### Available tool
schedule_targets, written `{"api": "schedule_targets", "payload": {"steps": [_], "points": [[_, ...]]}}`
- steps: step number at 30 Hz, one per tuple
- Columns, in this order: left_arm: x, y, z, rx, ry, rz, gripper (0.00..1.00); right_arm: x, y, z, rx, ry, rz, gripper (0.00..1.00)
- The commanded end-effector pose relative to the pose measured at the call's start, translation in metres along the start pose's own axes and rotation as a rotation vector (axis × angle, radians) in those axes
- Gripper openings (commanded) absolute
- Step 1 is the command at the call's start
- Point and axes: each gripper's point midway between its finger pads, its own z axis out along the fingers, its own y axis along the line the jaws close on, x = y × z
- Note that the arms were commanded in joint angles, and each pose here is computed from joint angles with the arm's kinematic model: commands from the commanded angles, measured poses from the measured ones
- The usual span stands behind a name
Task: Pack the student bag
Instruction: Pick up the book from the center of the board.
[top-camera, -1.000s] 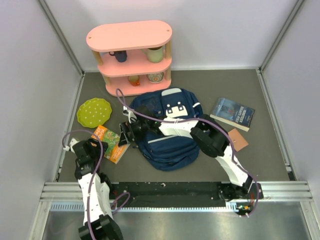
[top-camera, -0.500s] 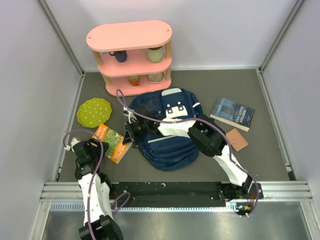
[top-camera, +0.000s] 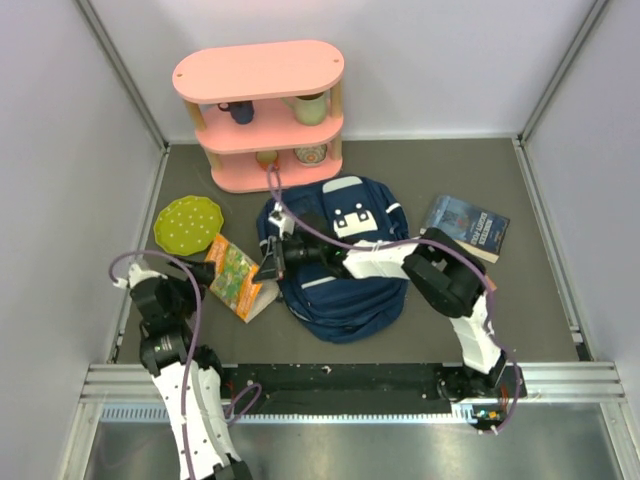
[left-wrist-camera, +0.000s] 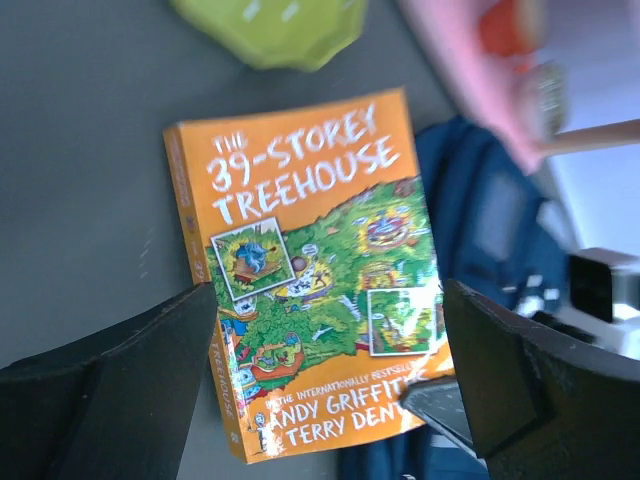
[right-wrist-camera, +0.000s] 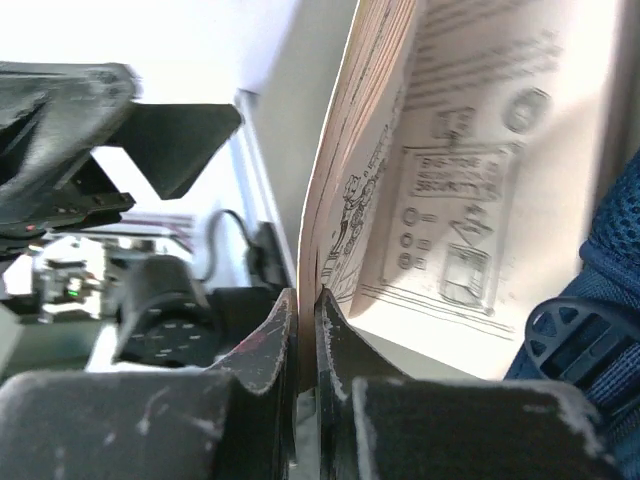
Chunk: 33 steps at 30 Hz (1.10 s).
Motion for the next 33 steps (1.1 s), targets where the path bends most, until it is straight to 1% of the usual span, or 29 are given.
{"api": "schedule_targets", "payload": {"steps": [1, 2, 3, 4, 5, 6, 8, 11, 12, 14, 18, 19, 20, 22, 23, 24, 25, 26, 27, 29, 31, 32, 33], "points": [[-0.051, -0.063, -0.058, 0.119, -0.178, 0.091, 0.98, -0.086, 0.111, -0.076, -0.374, -0.244, 0.005, 0.00], [-0.054, -0.064, -0.066, 0.108, -0.195, 0.103, 0.98, -0.093, 0.126, -0.089, -0.424, -0.275, -0.018, 0.00], [-0.063, -0.068, -0.078, 0.090, -0.235, 0.120, 0.98, -0.094, 0.129, -0.097, -0.435, -0.287, -0.014, 0.00], [-0.065, -0.069, -0.083, 0.087, -0.245, 0.132, 0.98, -0.101, 0.133, -0.107, -0.443, -0.308, -0.017, 0.00], [-0.068, -0.070, -0.087, 0.083, -0.257, 0.136, 0.98, -0.107, 0.147, -0.121, -0.459, -0.332, -0.033, 0.00], [-0.073, -0.076, -0.094, 0.088, -0.280, 0.146, 0.98, -0.108, 0.148, -0.128, -0.460, -0.347, -0.037, 0.00], [-0.073, -0.078, -0.099, 0.089, -0.279, 0.148, 0.98, -0.115, 0.164, -0.150, -0.483, -0.383, -0.062, 0.00], [-0.076, -0.087, -0.108, 0.121, -0.299, 0.152, 0.98, -0.121, 0.173, -0.175, -0.491, -0.422, -0.079, 0.00], [-0.076, -0.089, -0.108, 0.130, -0.297, 0.151, 0.98, -0.120, 0.189, -0.193, -0.522, -0.445, -0.109, 0.00], [-0.074, -0.095, -0.108, 0.164, -0.291, 0.156, 0.98, -0.124, 0.194, -0.209, -0.518, -0.464, -0.126, 0.00], [-0.061, -0.102, -0.094, 0.241, -0.217, 0.147, 0.98, -0.124, 0.219, -0.248, -0.519, -0.505, -0.213, 0.00], [-0.057, -0.102, -0.091, 0.256, -0.198, 0.142, 0.98, -0.121, 0.211, -0.246, -0.476, -0.491, -0.216, 0.00], [-0.054, -0.110, -0.090, 0.307, -0.176, 0.152, 0.98, -0.121, 0.209, -0.248, -0.450, -0.487, -0.228, 0.00], [-0.041, -0.109, -0.080, 0.346, -0.115, 0.130, 0.98, -0.111, 0.198, -0.246, -0.388, -0.464, -0.256, 0.00], [-0.028, -0.109, -0.073, 0.380, -0.052, 0.107, 0.98, -0.107, 0.193, -0.246, -0.378, -0.462, -0.254, 0.00], [-0.027, -0.112, -0.071, 0.414, -0.045, 0.107, 0.98, -0.094, 0.174, -0.238, -0.352, -0.437, -0.224, 0.00], [-0.022, -0.113, -0.068, 0.438, -0.025, 0.099, 0.98, -0.086, 0.165, -0.235, -0.344, -0.424, -0.210, 0.00], [-0.005, -0.110, -0.063, 0.479, 0.058, 0.074, 0.98, -0.080, 0.159, -0.233, -0.350, -0.422, -0.210, 0.00], [-0.003, -0.114, -0.061, 0.516, 0.068, 0.077, 0.98, -0.063, 0.135, -0.225, -0.331, -0.388, -0.149, 0.00], [0.009, -0.103, -0.052, 0.514, 0.115, 0.051, 0.98, -0.038, 0.106, -0.213, -0.337, -0.356, -0.099, 0.00], [0.016, -0.098, -0.049, 0.518, 0.131, 0.060, 0.98, -0.019, 0.084, -0.203, -0.348, -0.319, -0.015, 0.00], [0.022, -0.092, -0.046, 0.515, 0.147, 0.058, 0.98, -0.006, 0.074, -0.202, -0.366, -0.319, -0.007, 0.00], [0.026, -0.091, -0.046, 0.520, 0.161, 0.056, 0.98, 0.003, 0.070, -0.200, -0.380, -0.304, 0.041, 0.00]]}}
